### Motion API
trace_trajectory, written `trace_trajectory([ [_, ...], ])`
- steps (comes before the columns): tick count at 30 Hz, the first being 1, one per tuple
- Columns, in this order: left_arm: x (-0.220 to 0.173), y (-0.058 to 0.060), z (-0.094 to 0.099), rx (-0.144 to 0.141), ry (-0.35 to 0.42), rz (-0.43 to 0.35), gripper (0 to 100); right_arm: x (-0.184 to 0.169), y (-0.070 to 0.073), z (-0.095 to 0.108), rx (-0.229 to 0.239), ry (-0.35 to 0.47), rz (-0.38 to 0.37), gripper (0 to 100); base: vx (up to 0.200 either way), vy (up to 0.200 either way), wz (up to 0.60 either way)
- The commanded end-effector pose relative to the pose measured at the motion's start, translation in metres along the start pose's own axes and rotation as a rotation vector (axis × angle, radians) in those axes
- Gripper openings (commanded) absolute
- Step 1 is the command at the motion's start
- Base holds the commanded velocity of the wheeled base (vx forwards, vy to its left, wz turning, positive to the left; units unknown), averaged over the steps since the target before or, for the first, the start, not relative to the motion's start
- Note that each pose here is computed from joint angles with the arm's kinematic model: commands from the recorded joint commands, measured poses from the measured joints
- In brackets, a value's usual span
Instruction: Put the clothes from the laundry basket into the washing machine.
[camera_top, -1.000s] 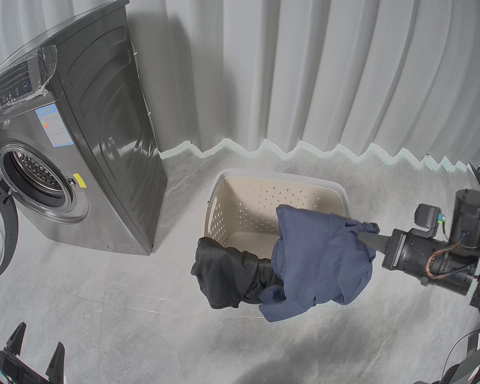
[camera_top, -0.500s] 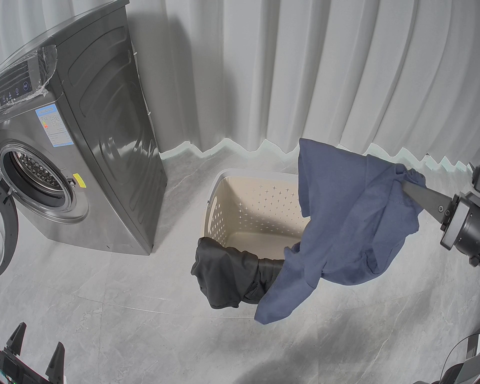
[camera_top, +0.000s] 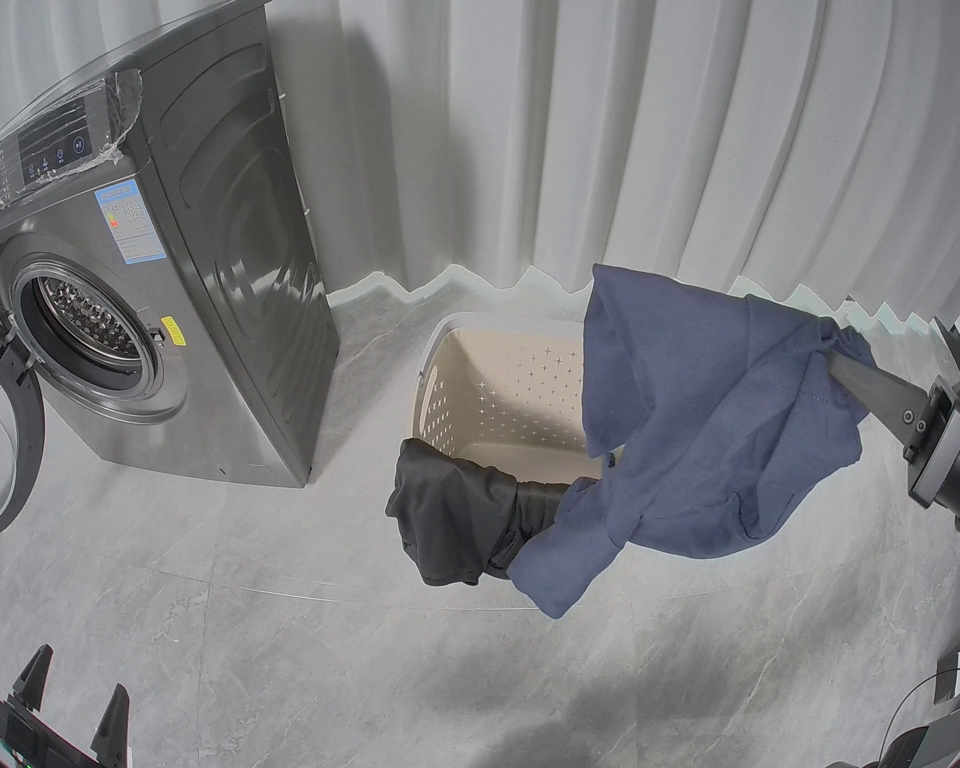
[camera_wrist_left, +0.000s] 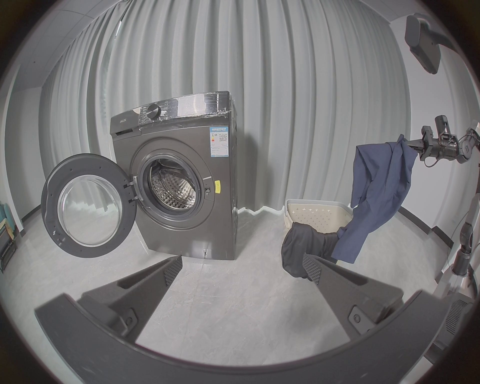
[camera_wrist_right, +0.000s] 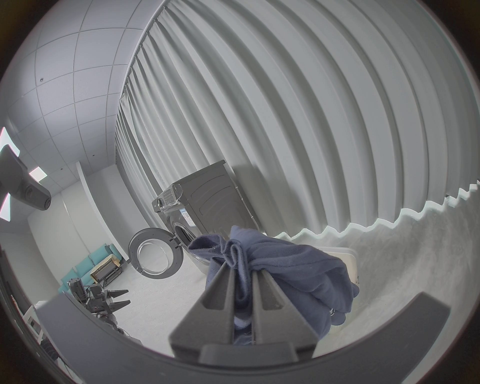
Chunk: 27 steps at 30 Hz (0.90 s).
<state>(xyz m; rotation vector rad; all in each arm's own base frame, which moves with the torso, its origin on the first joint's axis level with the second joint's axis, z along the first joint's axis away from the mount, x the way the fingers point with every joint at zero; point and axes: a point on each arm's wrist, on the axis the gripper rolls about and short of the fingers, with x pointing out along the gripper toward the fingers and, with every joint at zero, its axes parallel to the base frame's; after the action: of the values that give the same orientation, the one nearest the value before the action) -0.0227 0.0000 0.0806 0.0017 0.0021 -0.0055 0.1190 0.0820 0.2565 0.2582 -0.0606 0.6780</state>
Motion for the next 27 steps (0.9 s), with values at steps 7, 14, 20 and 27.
trace_trajectory([
  [7,0.0,-0.0001,-0.0048,0.0,0.001,-0.002,100,0.0021,-0.0003,-0.001,0.006,0.003,0.003,0,0.0,0.2,0.0],
  [14,-0.0001,-0.0001,-0.0048,0.0,-0.001,-0.002,100,0.0021,0.0002,-0.0005,0.006,0.003,0.017,0,0.0,0.2,0.0],
  [20,-0.0001,-0.0001,-0.005,-0.002,0.001,-0.002,100,0.0018,0.0007,0.0003,0.005,0.002,0.033,0,0.0,0.2,0.0],
  [27,0.0,-0.0001,-0.005,-0.002,0.002,-0.002,100,0.0021,0.0008,-0.0006,0.007,0.008,0.038,0,0.0,0.2,0.0],
])
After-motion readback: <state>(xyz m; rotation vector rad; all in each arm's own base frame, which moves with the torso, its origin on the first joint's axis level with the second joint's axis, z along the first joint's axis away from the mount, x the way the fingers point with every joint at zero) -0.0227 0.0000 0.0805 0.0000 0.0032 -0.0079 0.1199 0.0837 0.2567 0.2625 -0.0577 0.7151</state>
